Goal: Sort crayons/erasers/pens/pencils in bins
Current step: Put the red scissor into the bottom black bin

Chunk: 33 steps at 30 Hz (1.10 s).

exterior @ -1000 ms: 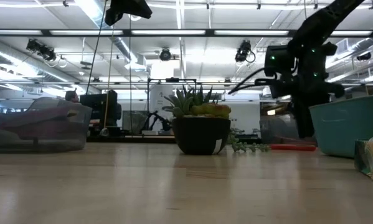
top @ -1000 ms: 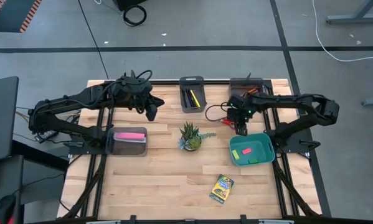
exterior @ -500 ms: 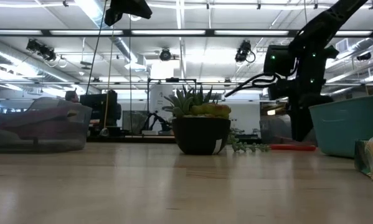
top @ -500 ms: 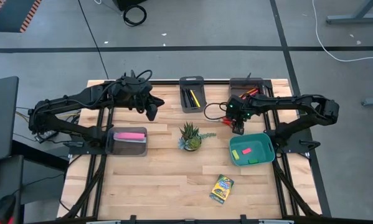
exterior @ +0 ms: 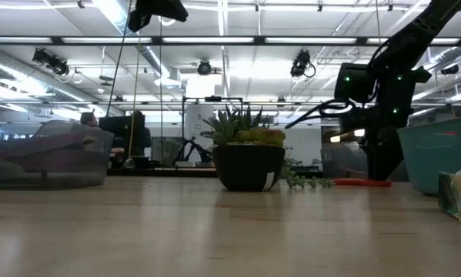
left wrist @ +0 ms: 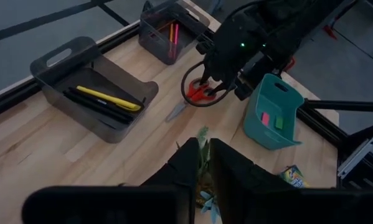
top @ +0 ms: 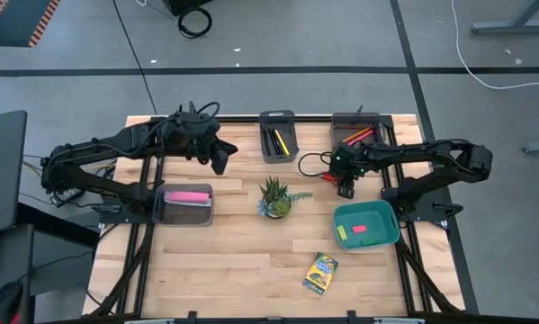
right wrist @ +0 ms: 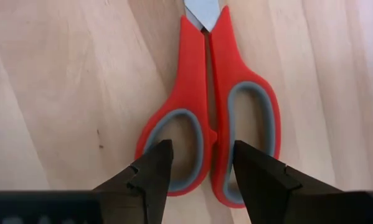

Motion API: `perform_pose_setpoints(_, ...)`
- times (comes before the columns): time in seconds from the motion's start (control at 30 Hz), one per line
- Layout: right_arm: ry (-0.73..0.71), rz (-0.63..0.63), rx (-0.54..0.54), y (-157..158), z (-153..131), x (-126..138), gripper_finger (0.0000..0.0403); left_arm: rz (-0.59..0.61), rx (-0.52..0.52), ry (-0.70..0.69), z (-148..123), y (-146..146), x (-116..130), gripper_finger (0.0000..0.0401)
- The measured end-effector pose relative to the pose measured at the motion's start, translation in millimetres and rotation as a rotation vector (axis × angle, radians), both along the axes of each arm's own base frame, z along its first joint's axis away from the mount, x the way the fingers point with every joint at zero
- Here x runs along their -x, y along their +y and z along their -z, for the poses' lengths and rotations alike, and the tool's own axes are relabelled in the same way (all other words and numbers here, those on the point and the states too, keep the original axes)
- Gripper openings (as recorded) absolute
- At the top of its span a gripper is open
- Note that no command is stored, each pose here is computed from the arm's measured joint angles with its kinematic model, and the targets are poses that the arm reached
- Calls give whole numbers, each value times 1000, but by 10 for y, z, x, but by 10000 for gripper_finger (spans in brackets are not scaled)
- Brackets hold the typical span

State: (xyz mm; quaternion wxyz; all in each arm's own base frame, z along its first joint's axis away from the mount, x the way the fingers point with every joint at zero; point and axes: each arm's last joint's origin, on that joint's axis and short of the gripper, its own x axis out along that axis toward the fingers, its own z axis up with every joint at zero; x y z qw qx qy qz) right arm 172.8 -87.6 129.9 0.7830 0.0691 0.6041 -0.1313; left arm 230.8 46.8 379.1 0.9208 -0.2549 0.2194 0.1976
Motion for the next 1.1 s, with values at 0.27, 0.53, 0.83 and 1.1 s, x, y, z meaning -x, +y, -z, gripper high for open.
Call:
perform_pose_setpoints(0.27, -4, 4, 0, 3, 14, 3, 131, 19, 1, -1, 0, -44, -10, 48)
perform_pose_setpoints(0.53, -22, -4, 26, -7, 17, -13, 76, 19, 1, -1, 0, -43, -10, 41)
perform_pose_setpoints(0.83, -78, -10, 16, -104, -431, -216, 76, 19, -1, -1, -1, -41, -10, 39)
perform_pose_setpoints(1.1, -158, -45, -35, -166, -1146, -395, 76, 56, -68, 17, -4, -34, -9, 45)
